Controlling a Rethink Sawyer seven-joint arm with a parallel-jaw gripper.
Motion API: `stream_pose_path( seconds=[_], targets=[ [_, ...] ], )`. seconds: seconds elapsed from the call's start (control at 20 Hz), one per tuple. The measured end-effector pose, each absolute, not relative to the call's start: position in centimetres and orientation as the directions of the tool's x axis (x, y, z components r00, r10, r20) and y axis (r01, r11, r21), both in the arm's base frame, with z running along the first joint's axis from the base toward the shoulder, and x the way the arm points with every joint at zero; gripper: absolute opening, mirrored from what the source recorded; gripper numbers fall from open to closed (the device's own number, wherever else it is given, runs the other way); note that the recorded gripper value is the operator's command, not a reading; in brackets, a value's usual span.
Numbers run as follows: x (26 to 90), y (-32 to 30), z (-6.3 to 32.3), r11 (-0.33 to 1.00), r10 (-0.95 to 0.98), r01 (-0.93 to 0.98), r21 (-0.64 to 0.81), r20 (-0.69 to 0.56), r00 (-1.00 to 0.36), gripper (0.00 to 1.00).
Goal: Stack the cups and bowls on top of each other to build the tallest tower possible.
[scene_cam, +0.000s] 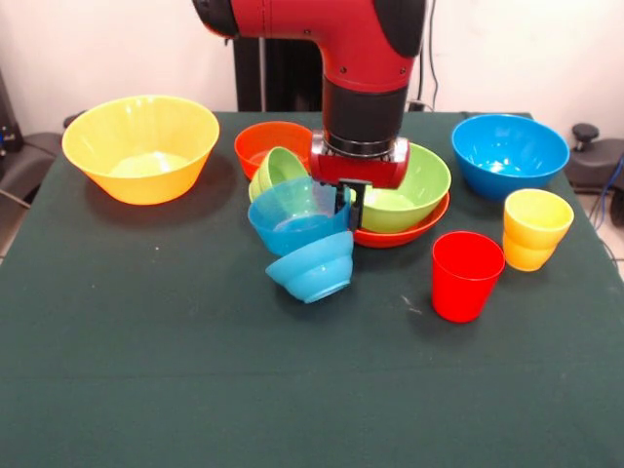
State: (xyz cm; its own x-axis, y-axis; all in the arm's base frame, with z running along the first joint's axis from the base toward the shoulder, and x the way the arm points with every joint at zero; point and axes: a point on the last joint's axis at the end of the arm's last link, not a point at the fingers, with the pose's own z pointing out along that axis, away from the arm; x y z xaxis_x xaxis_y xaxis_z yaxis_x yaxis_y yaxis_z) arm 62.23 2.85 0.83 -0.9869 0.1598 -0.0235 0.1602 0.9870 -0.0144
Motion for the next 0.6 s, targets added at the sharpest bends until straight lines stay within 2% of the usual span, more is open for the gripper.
stream_pose_path(
  seconds=[0.6],
  targets=[
    [61.4,2.6,-0.6,0.986,0.166,0.166,-0.016,0.004,-0.986,0.00]
  ],
)
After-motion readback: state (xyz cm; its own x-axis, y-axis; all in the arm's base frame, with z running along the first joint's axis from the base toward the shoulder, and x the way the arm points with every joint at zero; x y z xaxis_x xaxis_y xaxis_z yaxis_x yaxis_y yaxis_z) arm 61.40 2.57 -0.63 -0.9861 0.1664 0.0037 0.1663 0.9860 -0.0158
